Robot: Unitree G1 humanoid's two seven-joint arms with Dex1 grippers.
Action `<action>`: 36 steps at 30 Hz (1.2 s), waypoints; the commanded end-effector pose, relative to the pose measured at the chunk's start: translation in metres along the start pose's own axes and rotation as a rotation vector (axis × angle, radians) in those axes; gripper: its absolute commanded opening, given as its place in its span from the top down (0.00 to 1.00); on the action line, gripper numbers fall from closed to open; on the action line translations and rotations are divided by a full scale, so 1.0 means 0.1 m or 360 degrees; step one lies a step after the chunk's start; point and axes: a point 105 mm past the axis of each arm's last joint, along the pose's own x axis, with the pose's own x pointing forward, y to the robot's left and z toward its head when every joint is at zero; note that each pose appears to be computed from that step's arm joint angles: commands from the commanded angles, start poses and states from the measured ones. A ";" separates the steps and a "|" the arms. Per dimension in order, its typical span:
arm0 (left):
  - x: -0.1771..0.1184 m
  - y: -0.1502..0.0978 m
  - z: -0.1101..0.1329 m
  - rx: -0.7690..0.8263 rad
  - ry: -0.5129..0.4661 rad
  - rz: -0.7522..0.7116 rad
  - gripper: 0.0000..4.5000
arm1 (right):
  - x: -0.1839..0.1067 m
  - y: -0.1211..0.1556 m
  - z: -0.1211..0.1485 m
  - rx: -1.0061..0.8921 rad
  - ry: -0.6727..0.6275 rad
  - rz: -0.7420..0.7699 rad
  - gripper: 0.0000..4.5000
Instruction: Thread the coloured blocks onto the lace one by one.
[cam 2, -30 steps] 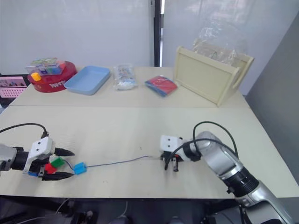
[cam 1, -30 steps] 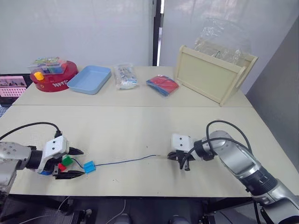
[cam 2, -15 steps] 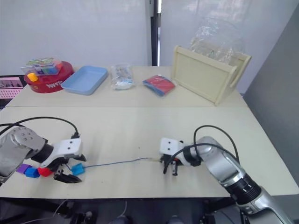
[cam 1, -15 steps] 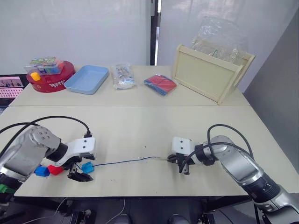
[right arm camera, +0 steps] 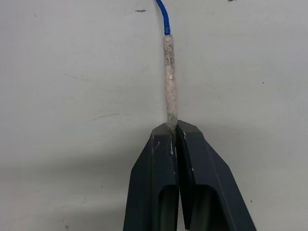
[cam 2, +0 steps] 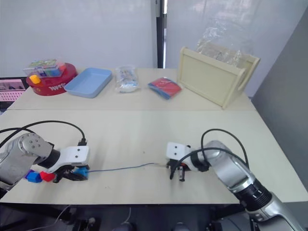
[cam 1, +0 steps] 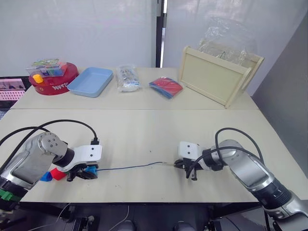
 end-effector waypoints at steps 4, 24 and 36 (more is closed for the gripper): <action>-0.22 0.22 -0.32 0.0082 0.0243 0.0096 0.69 | -0.28 -0.24 -0.24 0.0008 0.0124 -0.0148 1.00; -0.53 0.50 -0.18 0.0508 0.0214 0.0147 0.69 | -0.39 -0.18 -0.43 0.0083 0.0224 -0.0054 1.00; -0.44 0.33 -0.25 0.0380 0.0111 0.0057 0.69 | -0.44 -0.18 -0.45 0.0026 0.0255 -0.0046 1.00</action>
